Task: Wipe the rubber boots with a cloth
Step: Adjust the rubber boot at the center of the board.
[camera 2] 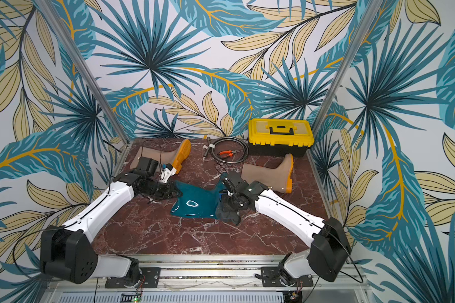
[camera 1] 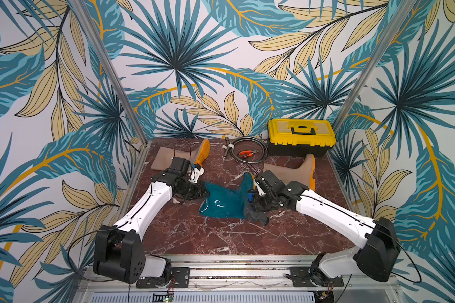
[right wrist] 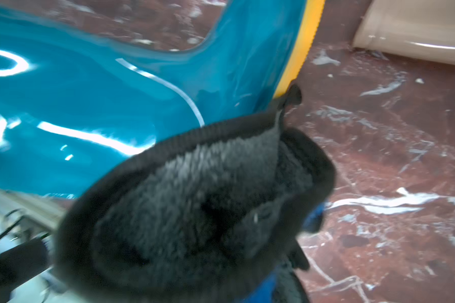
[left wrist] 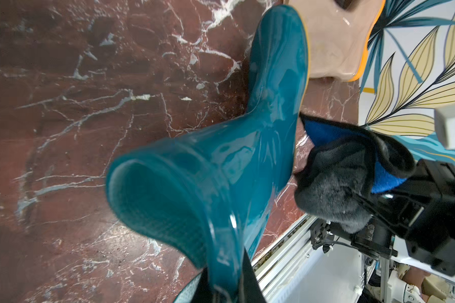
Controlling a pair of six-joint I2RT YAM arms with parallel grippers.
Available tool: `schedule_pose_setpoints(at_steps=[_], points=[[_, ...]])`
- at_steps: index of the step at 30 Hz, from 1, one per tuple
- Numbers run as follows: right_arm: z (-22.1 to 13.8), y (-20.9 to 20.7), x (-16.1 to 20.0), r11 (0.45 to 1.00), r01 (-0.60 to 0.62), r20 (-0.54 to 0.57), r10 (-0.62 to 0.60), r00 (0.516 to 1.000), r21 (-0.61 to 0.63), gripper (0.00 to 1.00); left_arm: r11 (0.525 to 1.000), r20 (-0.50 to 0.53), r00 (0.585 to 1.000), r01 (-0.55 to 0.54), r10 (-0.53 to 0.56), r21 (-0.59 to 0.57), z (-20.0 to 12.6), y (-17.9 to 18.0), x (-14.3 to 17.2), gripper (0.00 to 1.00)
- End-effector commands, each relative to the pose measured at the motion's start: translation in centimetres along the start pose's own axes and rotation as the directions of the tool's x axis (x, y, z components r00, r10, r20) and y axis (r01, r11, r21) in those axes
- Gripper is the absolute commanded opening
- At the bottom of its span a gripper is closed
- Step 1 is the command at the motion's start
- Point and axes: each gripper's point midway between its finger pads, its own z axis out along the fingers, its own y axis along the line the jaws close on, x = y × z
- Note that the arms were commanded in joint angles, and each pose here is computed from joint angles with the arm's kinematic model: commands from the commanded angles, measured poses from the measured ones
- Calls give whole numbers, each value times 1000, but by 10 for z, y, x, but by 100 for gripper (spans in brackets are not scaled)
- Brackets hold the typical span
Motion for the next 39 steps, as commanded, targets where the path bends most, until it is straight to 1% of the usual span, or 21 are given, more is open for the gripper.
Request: schedule_pose_setpoints(at_steps=[1,3,6,10,13,15,18,20,22,24,25,27,29,31,32,33,34,35,37,38,39], points=[[-27,-3,-16,1000,-22,111,21,994,2,0,997,152,987,-66,58,44,-44,-30,-23,0],[-46,-8,-29,999,0,184,-6,983,35,0,996,187,979,-83,79,15,-62,-34,-23,0],[-58,-9,-43,998,24,225,-36,974,54,0,994,200,974,-96,105,-53,-89,-36,-16,0],[-48,-2,-45,999,34,210,-38,977,23,0,980,210,965,-124,156,-157,-124,-40,-9,0],[-36,0,-39,1000,32,183,-31,983,1,0,979,185,968,-140,166,-147,-136,-52,-4,0],[-30,-2,-34,1000,26,171,-25,985,-3,0,981,145,976,-146,164,-129,-130,-55,-1,0],[-24,-8,-27,1000,14,165,-12,986,-8,0,963,12,983,-175,181,-203,-92,-45,10,0],[-23,-15,-21,1000,0,165,1,986,-5,0,954,-119,980,-186,161,-234,-53,-37,19,0],[-23,-26,-17,1000,-21,168,18,986,15,0,953,-219,969,-171,116,-249,-19,-36,22,0],[-26,-40,-13,998,-46,178,37,983,46,0,936,-302,946,-209,120,-284,16,-41,24,0],[-29,-48,-12,996,-59,187,46,981,65,0,921,-331,932,-252,149,-297,33,-49,24,0],[-37,-63,-9,992,-79,210,56,976,103,0,911,-364,912,-301,189,-281,65,-73,20,0],[-48,-79,-6,984,-99,244,61,968,146,0,907,-391,888,-348,240,-235,98,-103,19,0],[-59,-92,-4,976,-118,280,63,958,185,0,909,-393,877,-371,276,-189,124,-132,18,0],[-66,-100,-3,969,-131,299,65,952,207,0,911,-388,873,-380,296,-162,135,-147,17,3],[-72,-105,-2,965,-140,317,64,946,223,0,911,-380,870,-389,313,-139,143,-160,16,13],[-79,-112,0,958,-153,337,65,939,243,0,910,-373,863,-403,340,-102,150,-175,16,25],[-85,-118,2,951,-163,352,63,934,262,0,908,-363,858,-414,364,-69,154,-188,16,44],[-94,-125,4,942,-180,378,63,924,282,0,902,-330,858,-430,395,-38,149,-204,11,66],[-97,-127,4,940,-183,387,61,920,286,0,897,-310,859,-441,407,-46,142,-206,7,73],[-99,-128,5,940,-187,393,62,917,286,0,889,-289,862,-452,416,-68,134,-204,2,77]])
